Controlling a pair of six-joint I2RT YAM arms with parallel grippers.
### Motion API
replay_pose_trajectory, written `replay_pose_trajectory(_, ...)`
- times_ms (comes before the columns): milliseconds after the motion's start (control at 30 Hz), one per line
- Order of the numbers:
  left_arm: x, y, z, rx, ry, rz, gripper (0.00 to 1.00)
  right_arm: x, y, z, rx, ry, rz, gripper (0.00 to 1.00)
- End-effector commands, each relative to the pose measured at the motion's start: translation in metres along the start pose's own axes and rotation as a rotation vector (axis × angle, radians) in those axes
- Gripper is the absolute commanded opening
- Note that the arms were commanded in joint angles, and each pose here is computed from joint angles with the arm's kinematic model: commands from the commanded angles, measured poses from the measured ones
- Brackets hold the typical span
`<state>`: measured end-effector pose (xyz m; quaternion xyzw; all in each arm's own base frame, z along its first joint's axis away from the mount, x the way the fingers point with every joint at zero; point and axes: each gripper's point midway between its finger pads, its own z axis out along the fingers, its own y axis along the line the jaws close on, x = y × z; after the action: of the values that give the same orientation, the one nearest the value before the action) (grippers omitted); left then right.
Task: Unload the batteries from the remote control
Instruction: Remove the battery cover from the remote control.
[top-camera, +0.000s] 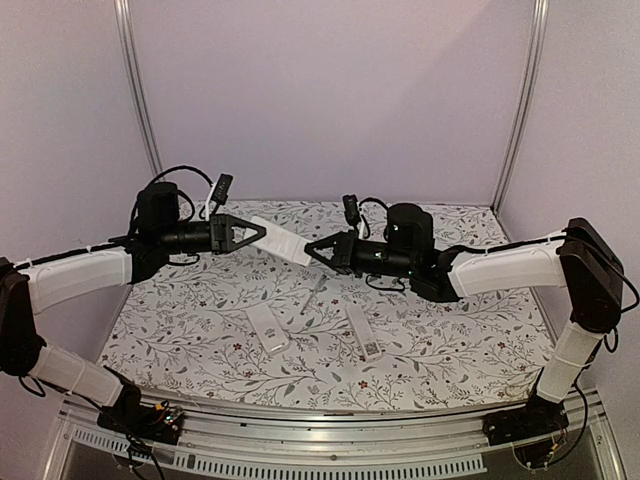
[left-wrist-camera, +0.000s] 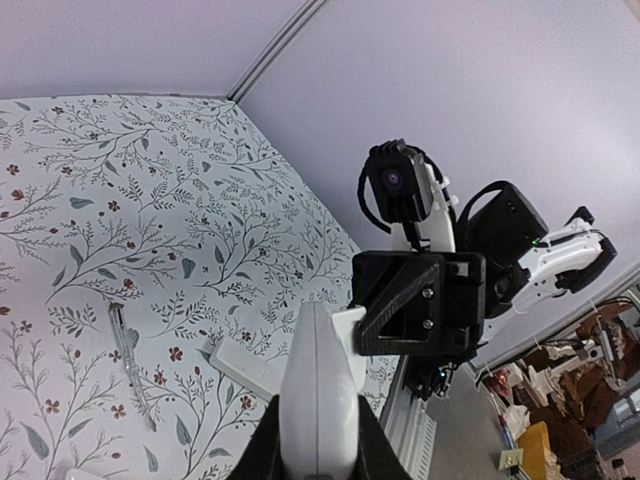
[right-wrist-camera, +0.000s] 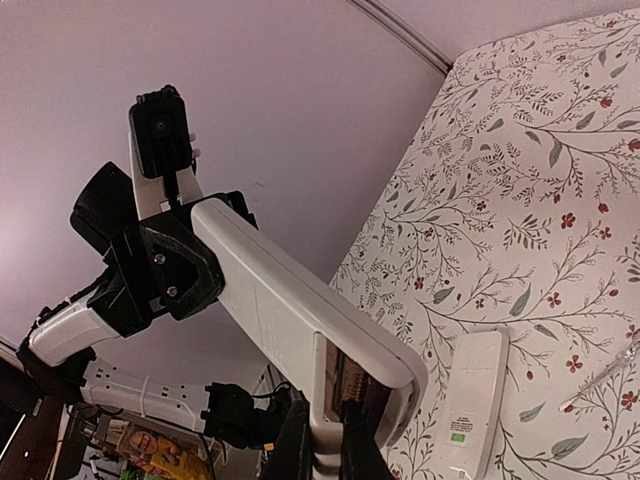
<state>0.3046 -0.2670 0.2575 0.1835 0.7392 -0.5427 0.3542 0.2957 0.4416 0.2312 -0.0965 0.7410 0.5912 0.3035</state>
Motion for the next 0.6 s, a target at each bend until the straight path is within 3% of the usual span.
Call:
replay_pose_trajectory(0,-0.008,-0.022,-0.006,0.090,-0.015,0.039,0.00,0.002,-0.018,-0.001,0.055,-0.011,0.017,0.00)
replay_pose_trajectory(567,-0.022,-0.004,-0.019,0.014,-0.074,0.015,0.00,-0.007,-0.013,-0.020,0.075,-0.073,-0.013,0.00)
